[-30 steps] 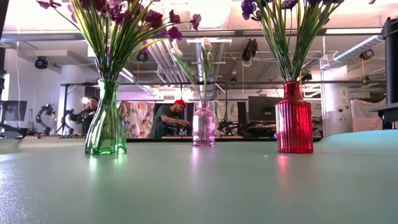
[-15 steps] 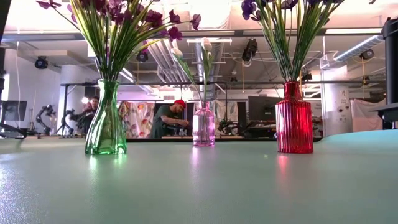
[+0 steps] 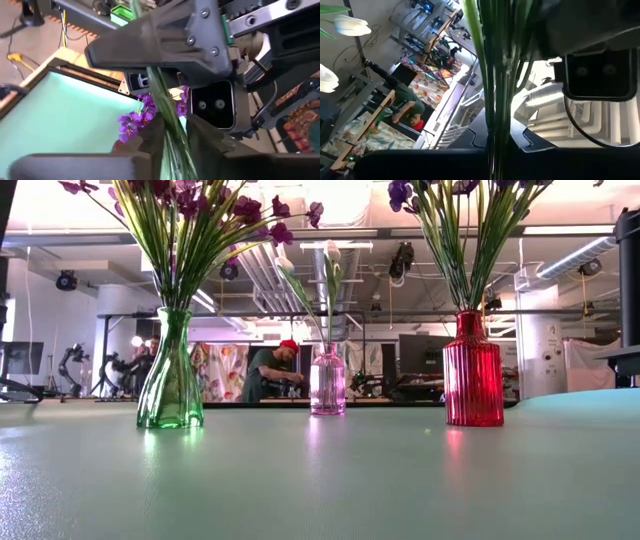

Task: Sort flowers into vase by color
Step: Put the violet flowers into the red flower vase

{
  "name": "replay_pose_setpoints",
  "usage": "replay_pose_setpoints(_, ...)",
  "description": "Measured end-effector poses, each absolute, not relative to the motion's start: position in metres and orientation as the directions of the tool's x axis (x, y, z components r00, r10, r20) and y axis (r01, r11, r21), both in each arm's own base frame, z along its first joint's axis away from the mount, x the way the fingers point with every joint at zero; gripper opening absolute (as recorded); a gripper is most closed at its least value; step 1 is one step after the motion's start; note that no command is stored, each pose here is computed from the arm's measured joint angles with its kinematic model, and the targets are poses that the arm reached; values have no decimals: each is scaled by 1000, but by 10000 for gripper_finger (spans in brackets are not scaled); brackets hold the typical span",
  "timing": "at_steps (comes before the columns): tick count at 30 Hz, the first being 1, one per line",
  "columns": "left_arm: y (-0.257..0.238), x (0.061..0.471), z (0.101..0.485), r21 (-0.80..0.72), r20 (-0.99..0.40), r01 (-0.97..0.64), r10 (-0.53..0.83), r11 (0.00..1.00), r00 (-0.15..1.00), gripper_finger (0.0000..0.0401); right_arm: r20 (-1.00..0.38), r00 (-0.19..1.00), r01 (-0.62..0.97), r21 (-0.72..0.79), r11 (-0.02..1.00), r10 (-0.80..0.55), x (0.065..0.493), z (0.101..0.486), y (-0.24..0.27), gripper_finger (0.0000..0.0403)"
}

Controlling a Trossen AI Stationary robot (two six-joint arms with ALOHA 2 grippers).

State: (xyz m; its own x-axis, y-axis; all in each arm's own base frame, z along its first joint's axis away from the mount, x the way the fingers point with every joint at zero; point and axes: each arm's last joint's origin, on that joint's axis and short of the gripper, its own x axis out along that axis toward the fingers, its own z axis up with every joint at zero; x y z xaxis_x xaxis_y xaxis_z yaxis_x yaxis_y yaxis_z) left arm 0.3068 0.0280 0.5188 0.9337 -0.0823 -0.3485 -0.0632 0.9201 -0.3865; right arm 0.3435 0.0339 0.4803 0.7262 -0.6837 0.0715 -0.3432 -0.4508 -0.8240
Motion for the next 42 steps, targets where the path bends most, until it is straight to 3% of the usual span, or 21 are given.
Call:
replay_pose_setpoints(9, 26, 288, 546, -227, -233, 26, -81, 974, 969, 186, 74, 711, -342, -832, -436, -700, 339, 484, 33, 9)
replay_pose_setpoints(14, 23, 262, 564, -70, -149, 75, -85, 995, 985, 219, 92, 692, -219, -918, -330, -716, 325, 495, 30, 9)
replay_pose_setpoints(19, 19, 238, 570, 40, -149, 98, -91, 994, 985, 226, 131, 693, 81, -991, -105, -709, 289, 519, 24, 9)
replay_pose_setpoints(24, 8, 222, 571, 140, -171, 158, -133, 977, 976, 226, 90, 789, 341, -887, 312, -608, 246, 530, 20, 9)
replay_pose_setpoints(27, -5, 221, 566, 165, -219, 224, -185, 961, 958, 226, 49, 895, 352, -689, 634, -444, 224, 532, 20, 9)
replay_pose_setpoints(30, -22, 230, 553, 215, -286, 236, -170, 948, 943, 221, 15, 968, 226, -493, 841, -251, 213, 532, 24, 9)
replay_pose_setpoints(36, -44, 250, 520, 309, -376, 210, -84, 927, 923, 211, -63, 987, 120, -347, 930, -151, 231, 512, 34, 9)
replay_pose_setpoints(42, -52, 245, 484, 249, -299, 201, -122, 947, 946, 210, -53, 994, 71, -329, 942, -94, 247, 490, 52, 9)
